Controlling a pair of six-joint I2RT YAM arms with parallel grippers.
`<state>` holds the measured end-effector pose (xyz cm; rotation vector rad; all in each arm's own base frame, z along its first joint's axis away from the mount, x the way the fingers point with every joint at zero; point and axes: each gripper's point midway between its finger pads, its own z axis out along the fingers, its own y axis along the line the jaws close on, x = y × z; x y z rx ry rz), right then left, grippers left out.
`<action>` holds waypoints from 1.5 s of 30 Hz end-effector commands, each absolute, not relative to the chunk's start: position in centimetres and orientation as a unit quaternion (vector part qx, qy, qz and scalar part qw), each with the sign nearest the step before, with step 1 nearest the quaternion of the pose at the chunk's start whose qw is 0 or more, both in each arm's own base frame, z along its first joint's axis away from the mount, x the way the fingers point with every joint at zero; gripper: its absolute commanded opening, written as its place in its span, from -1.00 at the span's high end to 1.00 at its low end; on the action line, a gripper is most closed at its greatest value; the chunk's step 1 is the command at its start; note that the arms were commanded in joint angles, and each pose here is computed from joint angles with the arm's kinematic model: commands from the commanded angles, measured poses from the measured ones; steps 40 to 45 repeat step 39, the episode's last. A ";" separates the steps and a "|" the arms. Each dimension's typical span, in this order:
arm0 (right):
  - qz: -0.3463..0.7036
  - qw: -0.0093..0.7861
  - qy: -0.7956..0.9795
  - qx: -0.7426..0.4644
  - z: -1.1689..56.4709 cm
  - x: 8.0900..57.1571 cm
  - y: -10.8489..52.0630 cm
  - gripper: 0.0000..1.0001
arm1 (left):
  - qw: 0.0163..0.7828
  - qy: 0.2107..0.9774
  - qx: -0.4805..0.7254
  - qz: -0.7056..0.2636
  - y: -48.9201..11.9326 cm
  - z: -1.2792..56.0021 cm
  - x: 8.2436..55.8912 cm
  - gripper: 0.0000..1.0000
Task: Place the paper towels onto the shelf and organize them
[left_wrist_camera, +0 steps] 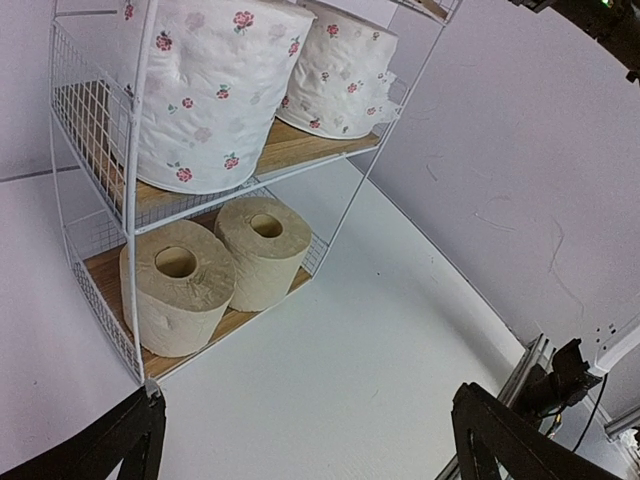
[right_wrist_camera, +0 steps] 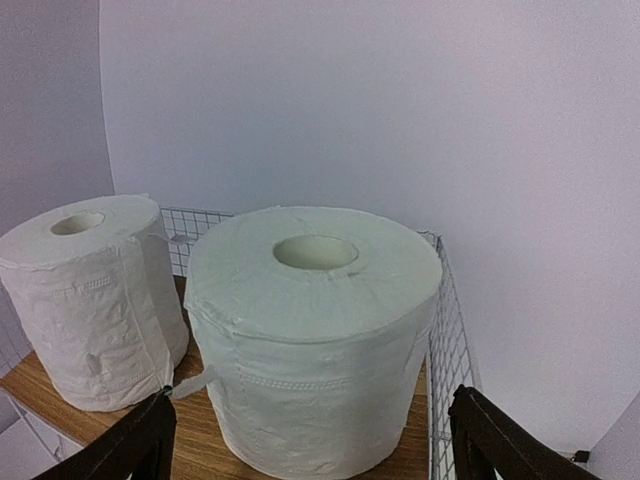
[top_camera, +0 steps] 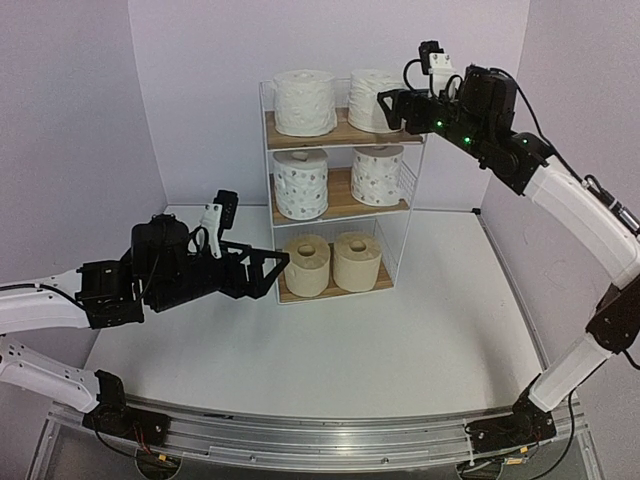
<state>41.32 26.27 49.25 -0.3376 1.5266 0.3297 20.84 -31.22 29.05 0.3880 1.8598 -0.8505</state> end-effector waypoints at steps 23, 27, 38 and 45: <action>0.161 0.345 0.901 0.209 17.7 35.2 6.8 -0.96 | 0.417 0.863 -0.190 -0.214 -13.7 17.7 29.5 -0.99; 0.081 0.335 0.897 0.278 14.3 34.4 0.6 -0.92 | 0.409 0.862 -0.235 -0.188 -10.4 15.8 31.1 -0.99; -0.030 0.402 0.865 0.298 16.6 33.5 -3.8 -0.92 | 0.439 0.828 -0.307 -0.168 -4.1 14.4 32.4 -0.99; -0.032 0.413 0.860 0.297 16.9 33.5 -4.0 -0.92 | 0.447 0.824 -0.304 -0.171 -4.1 14.7 32.2 -0.99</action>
